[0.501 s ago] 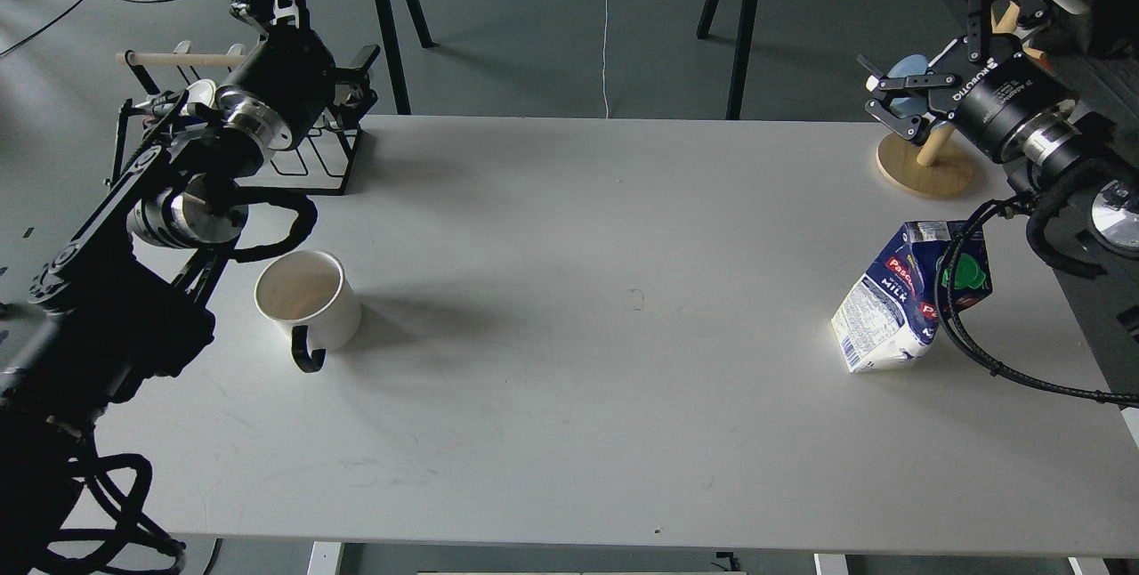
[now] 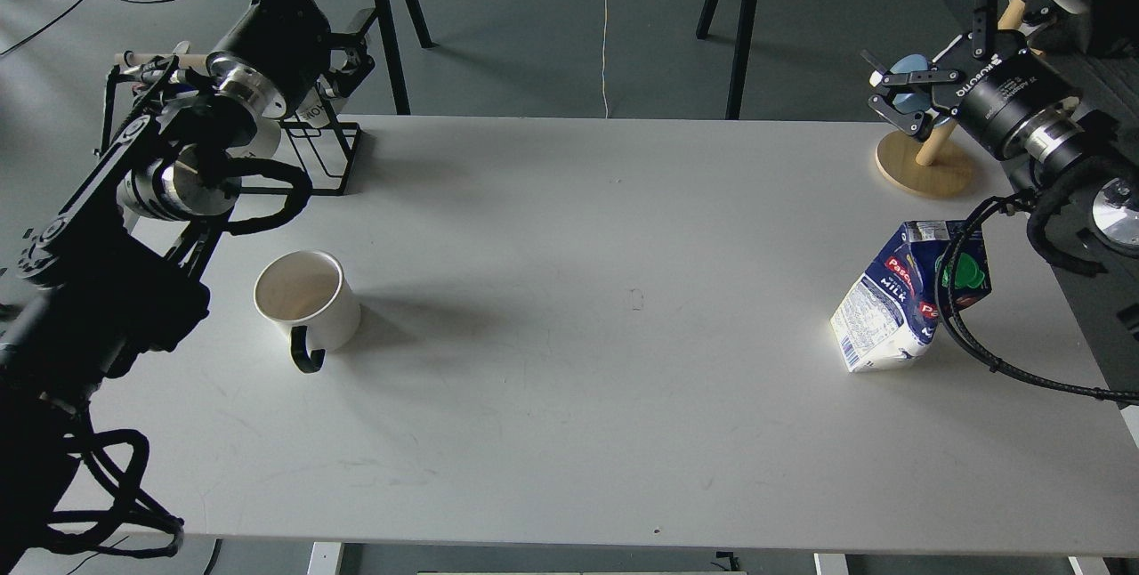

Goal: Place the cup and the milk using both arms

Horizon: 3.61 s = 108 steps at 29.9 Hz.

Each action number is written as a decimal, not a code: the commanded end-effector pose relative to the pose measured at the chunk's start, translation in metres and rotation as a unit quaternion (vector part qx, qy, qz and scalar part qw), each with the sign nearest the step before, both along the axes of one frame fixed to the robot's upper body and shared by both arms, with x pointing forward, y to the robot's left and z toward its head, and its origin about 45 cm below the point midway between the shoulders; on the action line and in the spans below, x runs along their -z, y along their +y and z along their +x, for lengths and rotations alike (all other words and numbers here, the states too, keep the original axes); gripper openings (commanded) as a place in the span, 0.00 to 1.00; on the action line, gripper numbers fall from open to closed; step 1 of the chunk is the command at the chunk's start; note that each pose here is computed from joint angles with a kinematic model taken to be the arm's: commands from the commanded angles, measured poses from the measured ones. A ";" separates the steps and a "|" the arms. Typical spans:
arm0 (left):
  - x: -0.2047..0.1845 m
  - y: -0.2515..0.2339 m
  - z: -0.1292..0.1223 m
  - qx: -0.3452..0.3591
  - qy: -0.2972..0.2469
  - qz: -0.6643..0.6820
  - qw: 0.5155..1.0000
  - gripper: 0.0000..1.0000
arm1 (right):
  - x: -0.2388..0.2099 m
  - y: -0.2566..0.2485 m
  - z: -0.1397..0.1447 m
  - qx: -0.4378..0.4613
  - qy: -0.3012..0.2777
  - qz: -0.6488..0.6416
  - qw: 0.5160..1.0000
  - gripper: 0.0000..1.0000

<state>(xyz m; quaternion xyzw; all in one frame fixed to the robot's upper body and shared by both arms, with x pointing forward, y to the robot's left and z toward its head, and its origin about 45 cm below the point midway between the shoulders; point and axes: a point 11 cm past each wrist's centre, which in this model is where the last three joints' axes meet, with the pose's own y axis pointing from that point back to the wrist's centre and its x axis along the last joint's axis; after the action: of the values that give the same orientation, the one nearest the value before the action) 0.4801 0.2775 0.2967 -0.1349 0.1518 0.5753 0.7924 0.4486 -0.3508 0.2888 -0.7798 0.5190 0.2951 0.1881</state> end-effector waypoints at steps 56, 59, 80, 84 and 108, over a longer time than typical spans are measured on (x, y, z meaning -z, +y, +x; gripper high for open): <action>-0.025 0.108 -0.183 0.214 0.013 0.654 0.725 1.00 | -0.014 -0.014 0.001 0.001 -0.012 -0.051 0.999 0.99; -0.003 0.102 -0.181 0.241 -0.018 0.717 0.654 1.00 | -0.015 -0.018 0.001 0.005 -0.012 -0.055 0.998 0.99; 0.085 0.097 -0.146 0.261 -0.027 0.814 0.518 0.99 | -0.015 -0.020 0.001 0.005 -0.013 -0.070 0.997 0.99; 0.101 0.097 -0.138 0.260 -0.020 0.817 0.514 0.99 | -0.015 -0.019 0.001 0.004 -0.013 -0.072 0.997 0.98; 0.143 0.122 -0.154 0.281 0.021 0.831 0.480 0.55 | -0.012 -0.018 0.000 0.002 -0.013 -0.086 0.996 0.99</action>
<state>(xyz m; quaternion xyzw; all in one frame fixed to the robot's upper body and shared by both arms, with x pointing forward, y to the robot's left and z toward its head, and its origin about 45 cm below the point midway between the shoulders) 0.3268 0.3980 0.1542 0.6446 -0.3510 0.1857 0.6534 0.4486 -0.3692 0.3000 -0.7957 0.5416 0.2397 0.1267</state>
